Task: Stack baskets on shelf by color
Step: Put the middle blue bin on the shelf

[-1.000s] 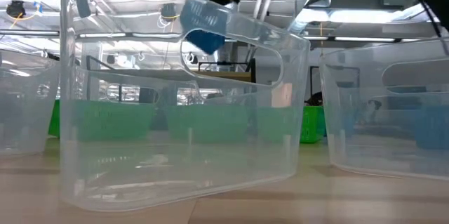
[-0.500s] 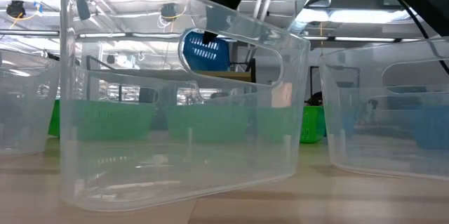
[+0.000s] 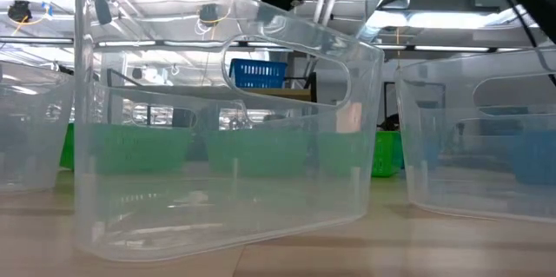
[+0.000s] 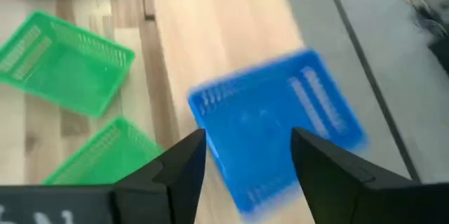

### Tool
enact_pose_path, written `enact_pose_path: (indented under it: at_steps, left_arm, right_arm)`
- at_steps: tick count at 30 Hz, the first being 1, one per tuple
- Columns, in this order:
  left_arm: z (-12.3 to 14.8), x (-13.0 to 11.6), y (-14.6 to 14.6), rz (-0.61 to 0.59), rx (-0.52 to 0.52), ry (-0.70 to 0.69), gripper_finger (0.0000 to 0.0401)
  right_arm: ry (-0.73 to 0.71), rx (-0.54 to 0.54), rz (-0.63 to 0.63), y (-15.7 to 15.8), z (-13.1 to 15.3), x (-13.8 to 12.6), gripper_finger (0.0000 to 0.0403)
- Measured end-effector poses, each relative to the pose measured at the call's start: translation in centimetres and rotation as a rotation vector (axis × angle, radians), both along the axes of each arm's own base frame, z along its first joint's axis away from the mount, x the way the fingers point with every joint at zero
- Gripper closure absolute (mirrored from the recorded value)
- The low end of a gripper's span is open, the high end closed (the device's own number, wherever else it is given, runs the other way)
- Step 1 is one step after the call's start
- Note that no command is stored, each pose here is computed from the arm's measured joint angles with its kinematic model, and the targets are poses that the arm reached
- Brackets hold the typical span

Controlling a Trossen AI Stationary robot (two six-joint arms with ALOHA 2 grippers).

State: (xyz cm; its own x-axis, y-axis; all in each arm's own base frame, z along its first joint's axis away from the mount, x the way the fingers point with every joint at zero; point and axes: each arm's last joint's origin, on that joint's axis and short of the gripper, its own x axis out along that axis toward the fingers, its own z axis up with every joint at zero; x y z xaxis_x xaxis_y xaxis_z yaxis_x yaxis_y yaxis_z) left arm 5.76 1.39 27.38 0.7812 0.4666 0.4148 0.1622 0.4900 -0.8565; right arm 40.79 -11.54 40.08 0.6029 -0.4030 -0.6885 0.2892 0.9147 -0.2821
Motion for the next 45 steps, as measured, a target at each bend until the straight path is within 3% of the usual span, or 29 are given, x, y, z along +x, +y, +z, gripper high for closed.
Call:
enact_pose_path:
  at_steps: [3,9,12,16,21,27,32,40,43,45]
  left_arm:
    - [-0.1,0.1,0.0,-0.008,0.004,0.013,0.0193]
    - [-0.2,0.1,0.0,-0.009,0.003,0.02,0.0193]
    - [-0.2,0.1,0.0,-0.008,0.003,0.023,0.0193]
    - [-0.3,0.2,0.0,-0.009,0.002,0.035,0.0193]
    - [-0.3,0.2,-0.1,-0.029,-0.006,0.025,0.0193]
    - [-0.1,0.1,-0.1,-0.039,-0.025,-0.011,0.0193]
    - [0.1,0.0,-0.1,-0.037,-0.023,-0.024,0.0193]
    - [0.1,0.0,0.0,-0.032,-0.022,-0.026,0.0193]
    - [0.1,0.0,0.0,-0.034,-0.025,-0.03,0.0193]
    - [0.1,0.0,0.0,-0.035,-0.025,-0.034,0.0193]
  right_arm:
    - [0.02,0.018,-0.111,-0.7,1.8,-3.0,0.0174]
    - [0.165,0.145,-0.355,-2.7,2.7,-8.7,0.0187]
    - [0.191,0.172,-0.405,-4.0,2.0,-9.4,0.0193]
    - [0.186,0.204,-0.363,-4.5,0.2,-8.1,0.0196]
    - [0.263,0.245,-0.256,-4.5,-4.1,-4.9,0.0194]
    - [0.241,0.236,-0.187,-4.4,-6.3,-2.2,0.0199]
    - [0.167,0.207,-0.129,-4.0,-6.4,-0.7,0.0204]
    - [-0.084,0.154,0.018,-3.7,-4.8,1.6,0.0207]
    - [-0.116,0.144,0.015,-3.7,-4.4,1.7,0.0207]
    - [-0.109,0.119,-0.054,-3.7,-3.8,1.0,0.0208]
